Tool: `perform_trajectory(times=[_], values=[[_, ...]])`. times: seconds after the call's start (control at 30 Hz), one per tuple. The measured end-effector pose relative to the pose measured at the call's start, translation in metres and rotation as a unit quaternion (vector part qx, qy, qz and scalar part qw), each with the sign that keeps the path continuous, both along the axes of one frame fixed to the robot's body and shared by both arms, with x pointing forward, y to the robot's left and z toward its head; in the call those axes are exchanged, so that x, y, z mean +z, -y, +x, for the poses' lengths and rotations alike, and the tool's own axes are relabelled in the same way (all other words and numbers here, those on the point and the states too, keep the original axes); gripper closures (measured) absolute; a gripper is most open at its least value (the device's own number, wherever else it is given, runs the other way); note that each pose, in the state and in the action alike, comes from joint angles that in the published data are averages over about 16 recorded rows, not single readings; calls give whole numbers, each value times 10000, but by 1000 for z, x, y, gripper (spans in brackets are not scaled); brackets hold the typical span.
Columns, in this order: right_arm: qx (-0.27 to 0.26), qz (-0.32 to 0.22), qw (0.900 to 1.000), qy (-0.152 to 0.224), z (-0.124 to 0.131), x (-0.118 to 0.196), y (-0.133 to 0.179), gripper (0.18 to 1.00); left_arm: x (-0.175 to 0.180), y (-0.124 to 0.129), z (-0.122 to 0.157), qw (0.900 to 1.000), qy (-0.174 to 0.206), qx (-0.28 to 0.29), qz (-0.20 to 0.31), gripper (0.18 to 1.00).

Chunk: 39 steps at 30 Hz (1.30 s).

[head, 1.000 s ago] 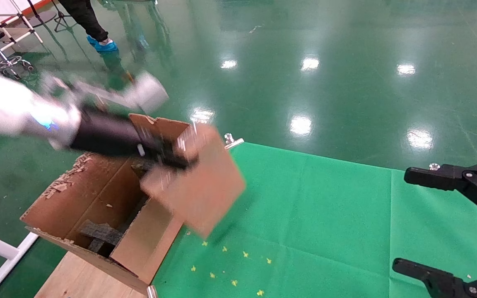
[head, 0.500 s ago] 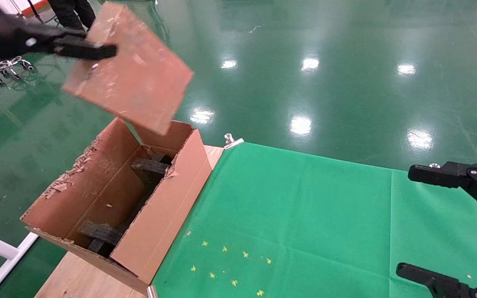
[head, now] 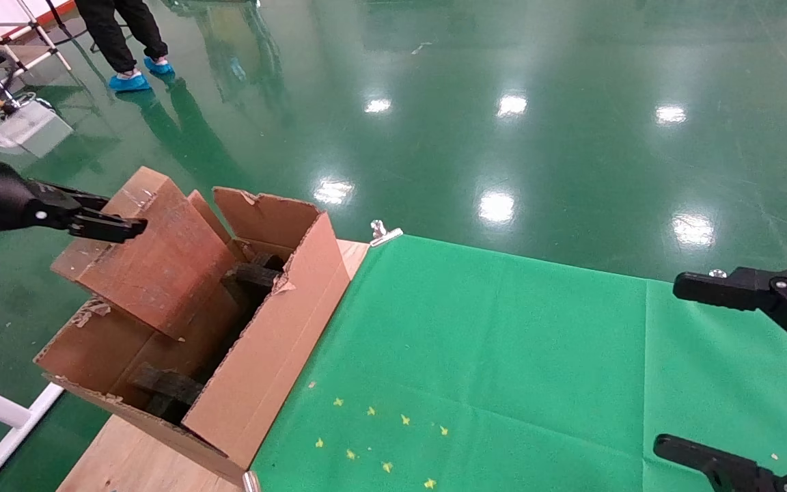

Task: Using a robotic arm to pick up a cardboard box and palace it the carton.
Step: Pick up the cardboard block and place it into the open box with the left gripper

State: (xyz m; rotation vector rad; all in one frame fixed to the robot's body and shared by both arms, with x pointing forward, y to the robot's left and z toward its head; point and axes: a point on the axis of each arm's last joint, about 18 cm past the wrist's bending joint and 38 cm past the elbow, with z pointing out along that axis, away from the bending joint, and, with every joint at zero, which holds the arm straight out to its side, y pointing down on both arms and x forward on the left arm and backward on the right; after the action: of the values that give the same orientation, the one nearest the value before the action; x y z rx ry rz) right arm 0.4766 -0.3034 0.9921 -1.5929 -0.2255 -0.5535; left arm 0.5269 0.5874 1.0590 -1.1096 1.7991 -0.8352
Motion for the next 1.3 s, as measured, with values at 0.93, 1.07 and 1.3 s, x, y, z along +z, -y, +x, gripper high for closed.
perform_trajectory(times=[0.93,1.07,1.3], values=[[0,0,10000,0,0,0,0,178,-109,-19,72,9903,-815,1062,366,746],[0,0,10000,0,0,0,0,178,-125,-16,78,9882,-960,1144,354,749],[-1,1,10000,0,0,0,0,178,-145,-12,85,9848,-1133,1268,360,755]])
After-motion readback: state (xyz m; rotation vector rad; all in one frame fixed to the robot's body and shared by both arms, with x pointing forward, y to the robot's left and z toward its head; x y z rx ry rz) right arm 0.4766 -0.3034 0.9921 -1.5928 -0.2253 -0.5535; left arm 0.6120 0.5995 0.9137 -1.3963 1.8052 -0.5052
